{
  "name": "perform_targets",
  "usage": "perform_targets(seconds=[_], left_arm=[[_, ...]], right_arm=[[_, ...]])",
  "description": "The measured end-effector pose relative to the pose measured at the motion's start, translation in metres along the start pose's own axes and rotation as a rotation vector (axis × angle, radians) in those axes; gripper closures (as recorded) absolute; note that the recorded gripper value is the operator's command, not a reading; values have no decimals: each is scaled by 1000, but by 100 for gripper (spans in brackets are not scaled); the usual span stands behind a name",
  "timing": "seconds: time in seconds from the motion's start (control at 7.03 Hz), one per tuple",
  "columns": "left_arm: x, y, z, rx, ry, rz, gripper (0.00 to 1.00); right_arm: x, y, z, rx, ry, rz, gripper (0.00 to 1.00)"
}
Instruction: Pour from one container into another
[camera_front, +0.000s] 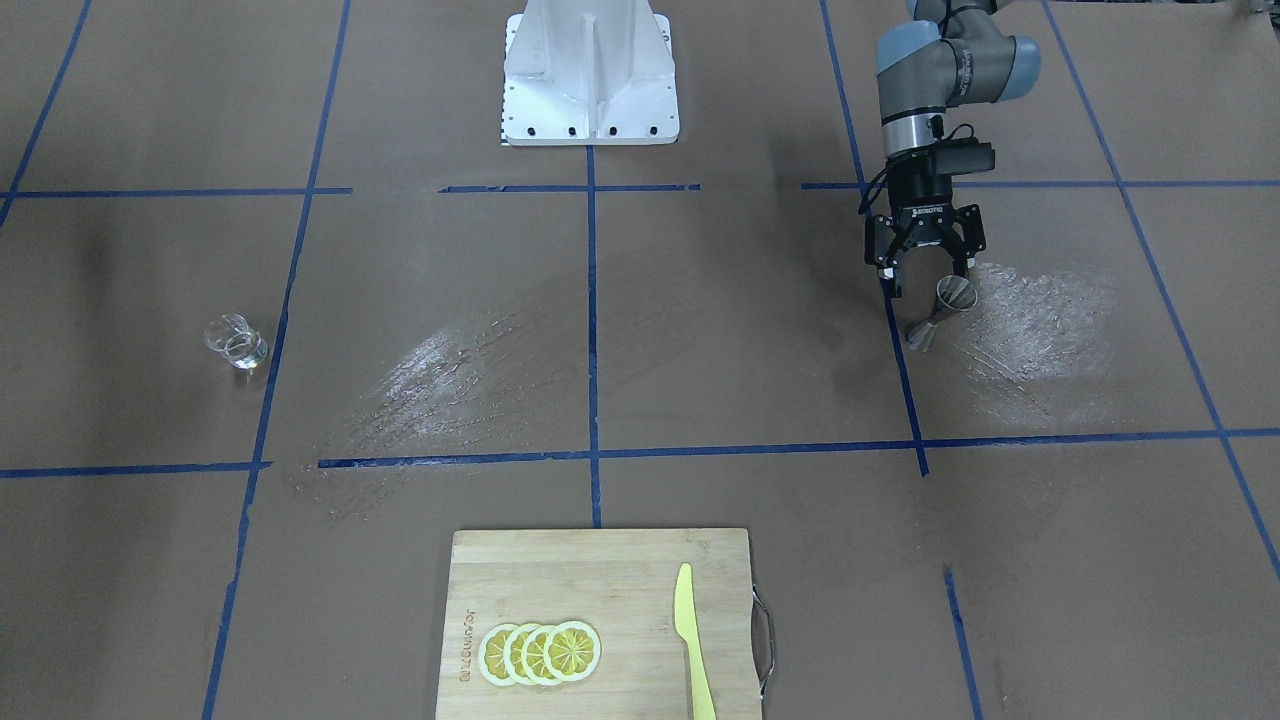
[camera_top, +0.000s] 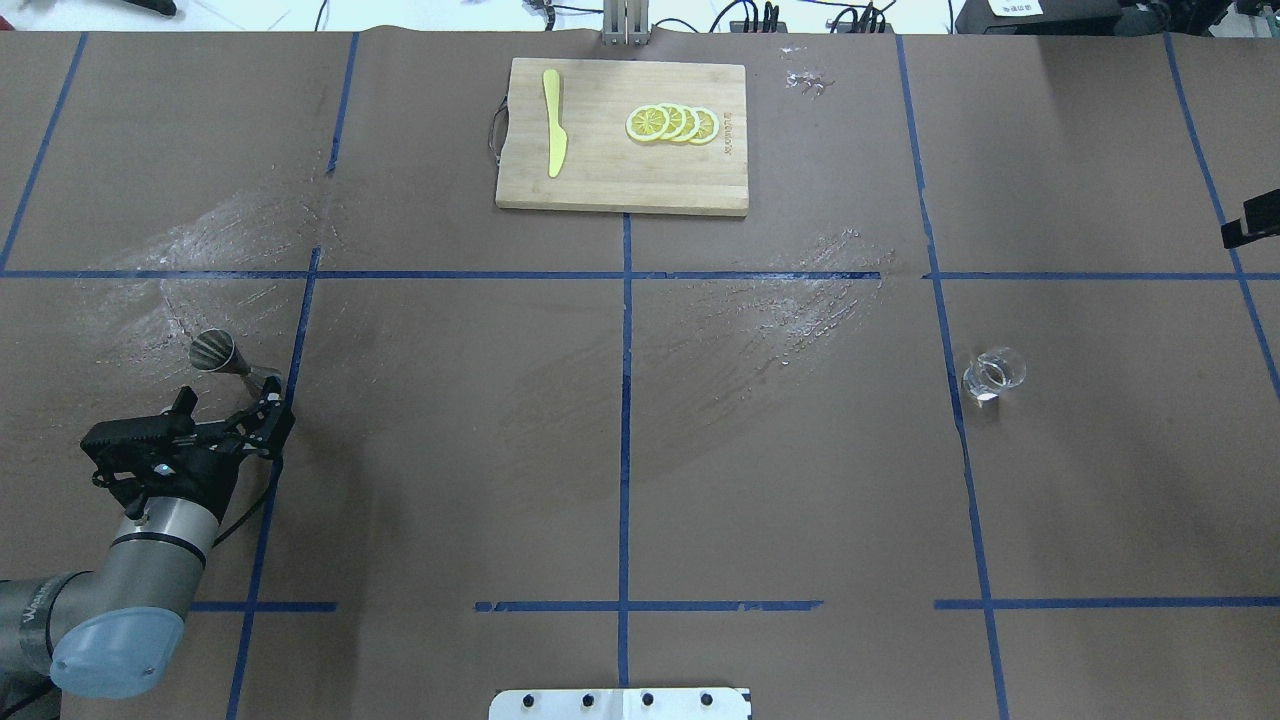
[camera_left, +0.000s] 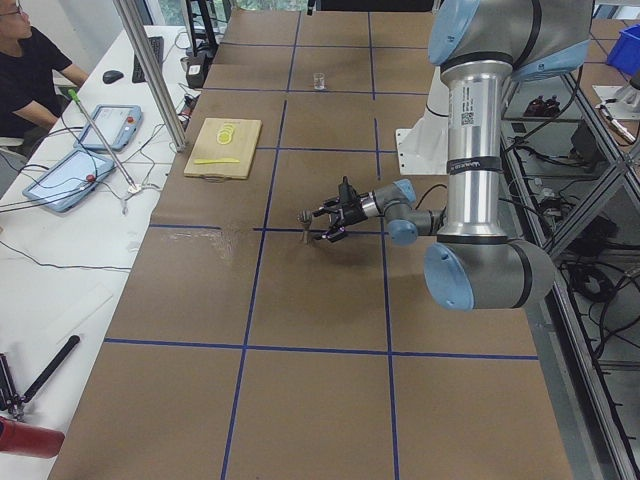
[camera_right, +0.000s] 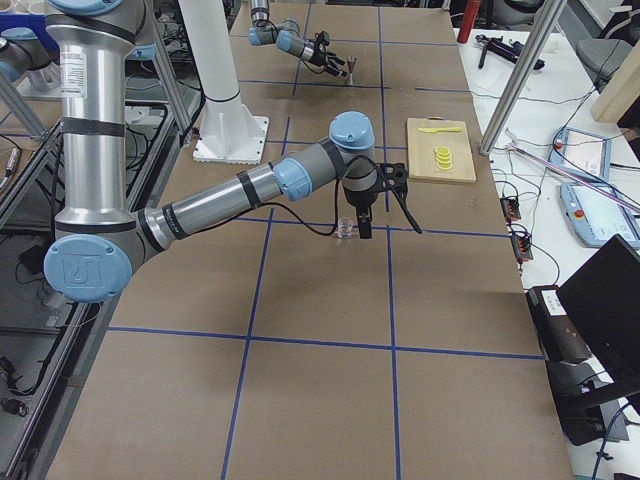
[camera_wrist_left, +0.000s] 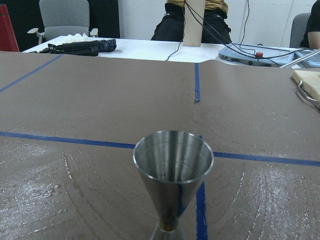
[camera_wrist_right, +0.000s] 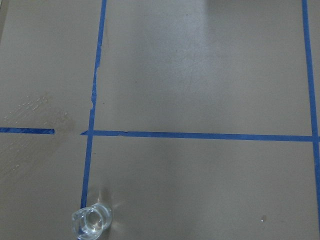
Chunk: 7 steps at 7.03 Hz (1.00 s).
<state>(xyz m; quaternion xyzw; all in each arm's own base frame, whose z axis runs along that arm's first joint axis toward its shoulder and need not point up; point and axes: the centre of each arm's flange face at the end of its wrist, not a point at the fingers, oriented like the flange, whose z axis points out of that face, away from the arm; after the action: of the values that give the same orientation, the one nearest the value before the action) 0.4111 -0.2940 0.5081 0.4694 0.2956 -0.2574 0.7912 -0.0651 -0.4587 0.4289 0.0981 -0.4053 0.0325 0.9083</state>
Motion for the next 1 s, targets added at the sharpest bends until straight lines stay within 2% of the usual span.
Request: perform_targets(seconds=[0.57, 1.0], left_arm=[[11, 12, 10, 29, -3, 7, 24], [11, 12, 14, 36, -9, 7, 26]], right_arm=[[-55, 33, 17, 38, 10, 44, 0], [-82, 49, 16, 77, 24, 37, 0]])
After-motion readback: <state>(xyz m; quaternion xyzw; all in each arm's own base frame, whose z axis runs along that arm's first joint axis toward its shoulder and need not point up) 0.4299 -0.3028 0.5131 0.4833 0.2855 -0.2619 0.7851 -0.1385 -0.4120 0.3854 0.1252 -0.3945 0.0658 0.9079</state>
